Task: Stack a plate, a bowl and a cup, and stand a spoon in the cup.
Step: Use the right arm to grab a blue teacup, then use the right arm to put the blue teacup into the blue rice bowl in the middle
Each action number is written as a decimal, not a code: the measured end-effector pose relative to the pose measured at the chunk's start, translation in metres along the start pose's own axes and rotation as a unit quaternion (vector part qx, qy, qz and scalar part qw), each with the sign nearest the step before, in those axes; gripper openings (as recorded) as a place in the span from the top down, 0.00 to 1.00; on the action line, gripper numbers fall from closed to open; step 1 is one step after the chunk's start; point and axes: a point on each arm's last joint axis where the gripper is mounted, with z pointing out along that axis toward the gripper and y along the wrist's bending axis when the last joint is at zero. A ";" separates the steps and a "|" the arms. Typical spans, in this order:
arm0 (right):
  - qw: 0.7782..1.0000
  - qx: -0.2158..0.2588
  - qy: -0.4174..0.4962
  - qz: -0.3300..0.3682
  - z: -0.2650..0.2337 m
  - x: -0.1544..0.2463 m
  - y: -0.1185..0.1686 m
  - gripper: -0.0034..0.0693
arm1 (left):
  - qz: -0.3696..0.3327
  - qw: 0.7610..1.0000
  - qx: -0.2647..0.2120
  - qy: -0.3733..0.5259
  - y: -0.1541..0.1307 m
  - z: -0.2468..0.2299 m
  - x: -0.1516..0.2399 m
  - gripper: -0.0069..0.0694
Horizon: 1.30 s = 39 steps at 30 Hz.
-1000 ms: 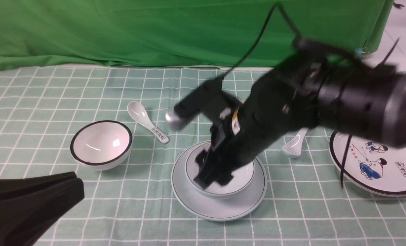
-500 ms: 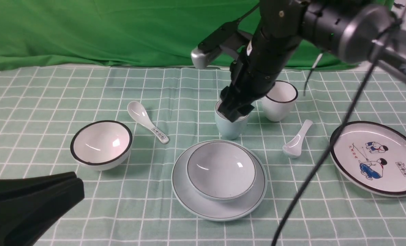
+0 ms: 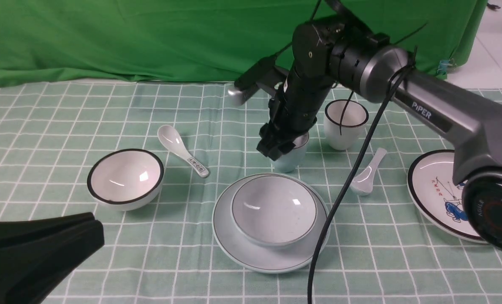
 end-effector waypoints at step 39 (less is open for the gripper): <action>0.996 -0.055 0.073 -0.011 -0.028 0.031 0.112 0.83 | 0.021 1.000 -0.011 0.010 0.002 0.000 0.002 0.89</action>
